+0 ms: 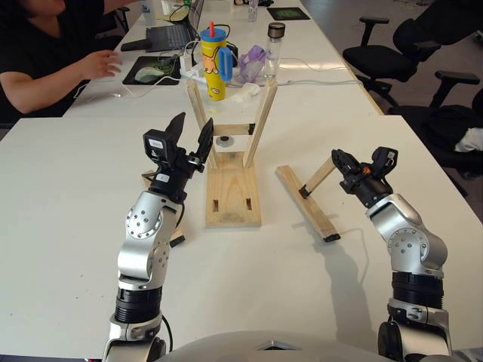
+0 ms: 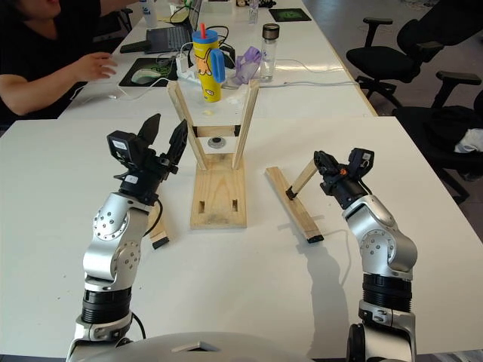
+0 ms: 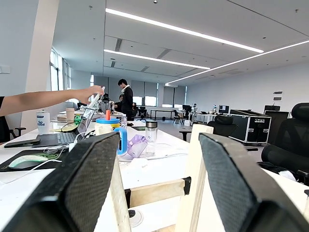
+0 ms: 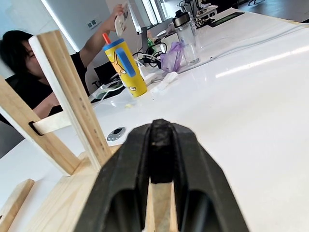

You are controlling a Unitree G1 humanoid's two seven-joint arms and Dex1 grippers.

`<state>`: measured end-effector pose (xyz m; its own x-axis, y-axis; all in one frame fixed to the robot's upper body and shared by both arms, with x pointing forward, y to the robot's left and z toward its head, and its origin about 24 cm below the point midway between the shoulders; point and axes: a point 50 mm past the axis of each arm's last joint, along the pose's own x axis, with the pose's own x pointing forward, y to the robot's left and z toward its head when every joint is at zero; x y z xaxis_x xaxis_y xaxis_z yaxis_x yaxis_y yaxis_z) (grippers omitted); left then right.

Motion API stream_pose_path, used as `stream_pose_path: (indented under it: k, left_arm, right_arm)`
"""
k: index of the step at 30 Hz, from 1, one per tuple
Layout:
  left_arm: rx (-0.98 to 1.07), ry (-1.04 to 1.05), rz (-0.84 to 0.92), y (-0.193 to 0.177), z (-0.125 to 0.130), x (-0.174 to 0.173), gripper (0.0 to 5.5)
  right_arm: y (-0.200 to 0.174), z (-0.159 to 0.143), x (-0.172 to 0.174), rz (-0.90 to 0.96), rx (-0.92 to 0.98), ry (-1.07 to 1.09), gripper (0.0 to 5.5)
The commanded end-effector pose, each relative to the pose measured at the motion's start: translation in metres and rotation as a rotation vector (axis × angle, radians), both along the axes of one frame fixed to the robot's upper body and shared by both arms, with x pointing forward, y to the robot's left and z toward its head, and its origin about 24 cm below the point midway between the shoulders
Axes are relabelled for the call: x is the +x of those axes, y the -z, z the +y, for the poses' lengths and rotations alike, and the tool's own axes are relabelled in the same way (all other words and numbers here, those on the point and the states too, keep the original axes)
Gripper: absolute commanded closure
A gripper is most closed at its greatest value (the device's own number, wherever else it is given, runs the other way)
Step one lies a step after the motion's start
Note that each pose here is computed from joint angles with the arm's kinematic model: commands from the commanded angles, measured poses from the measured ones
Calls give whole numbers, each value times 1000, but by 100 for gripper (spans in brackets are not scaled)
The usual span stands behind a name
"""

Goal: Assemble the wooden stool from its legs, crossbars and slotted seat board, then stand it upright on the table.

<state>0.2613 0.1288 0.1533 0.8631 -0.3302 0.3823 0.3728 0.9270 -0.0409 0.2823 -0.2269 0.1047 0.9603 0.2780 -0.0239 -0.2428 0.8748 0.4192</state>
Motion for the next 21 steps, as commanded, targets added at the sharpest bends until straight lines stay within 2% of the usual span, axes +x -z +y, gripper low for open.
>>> stream_pose_path:
  k: [1, 13, 21]
  left_arm:
    - [13, -1, 2, 0, 0, 1, 247]
    - [20, -10, 4, -1, 1, 2, 247]
    - [35, -18, 9, 0, 2, -1, 247]
  right_arm:
    - [2, 4, 2, 5, -4, -21, 505]
    - [6, -1, 5, 22, -152, -24, 505]
    - [36, 12, -23, 68, -306, 14, 505]
